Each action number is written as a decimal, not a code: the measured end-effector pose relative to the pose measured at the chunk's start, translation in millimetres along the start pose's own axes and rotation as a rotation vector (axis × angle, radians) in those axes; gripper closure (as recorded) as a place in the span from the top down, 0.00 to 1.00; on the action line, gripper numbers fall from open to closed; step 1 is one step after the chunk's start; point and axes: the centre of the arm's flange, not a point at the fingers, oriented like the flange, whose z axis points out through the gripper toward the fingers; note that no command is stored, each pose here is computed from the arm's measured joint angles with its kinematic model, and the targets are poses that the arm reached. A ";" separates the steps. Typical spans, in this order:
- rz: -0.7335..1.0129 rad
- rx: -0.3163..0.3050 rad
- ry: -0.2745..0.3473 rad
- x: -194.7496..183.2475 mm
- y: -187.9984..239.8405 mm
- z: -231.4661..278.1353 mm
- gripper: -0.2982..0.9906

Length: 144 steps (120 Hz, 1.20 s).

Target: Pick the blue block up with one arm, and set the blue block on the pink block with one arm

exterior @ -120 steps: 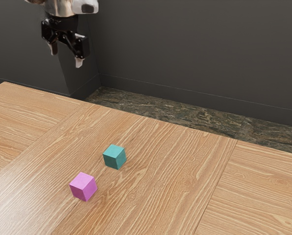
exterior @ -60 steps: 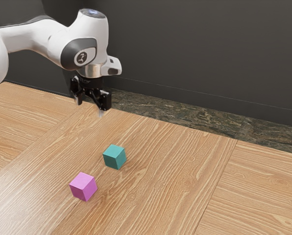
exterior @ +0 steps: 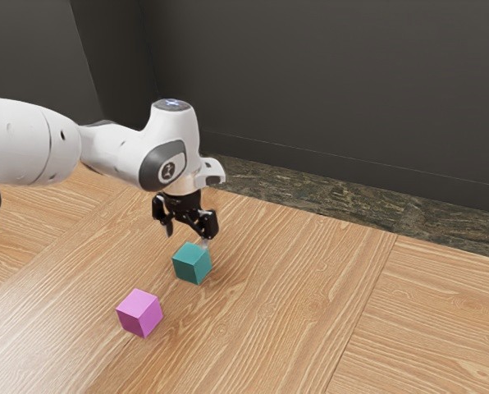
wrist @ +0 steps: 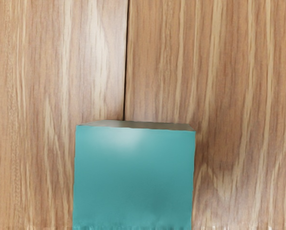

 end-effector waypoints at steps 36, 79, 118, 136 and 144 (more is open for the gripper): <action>0.005 0.016 -0.022 -0.8 -16.0 27.8 0.77; 0.019 0.019 -0.038 11.8 -8.9 51.4 0.77; -0.037 -0.001 -0.044 24.8 -11.4 75.5 0.77; -0.042 -0.004 -0.053 24.4 -7.2 83.4 0.76; -0.044 -0.005 -0.052 24.4 -6.3 83.7 0.70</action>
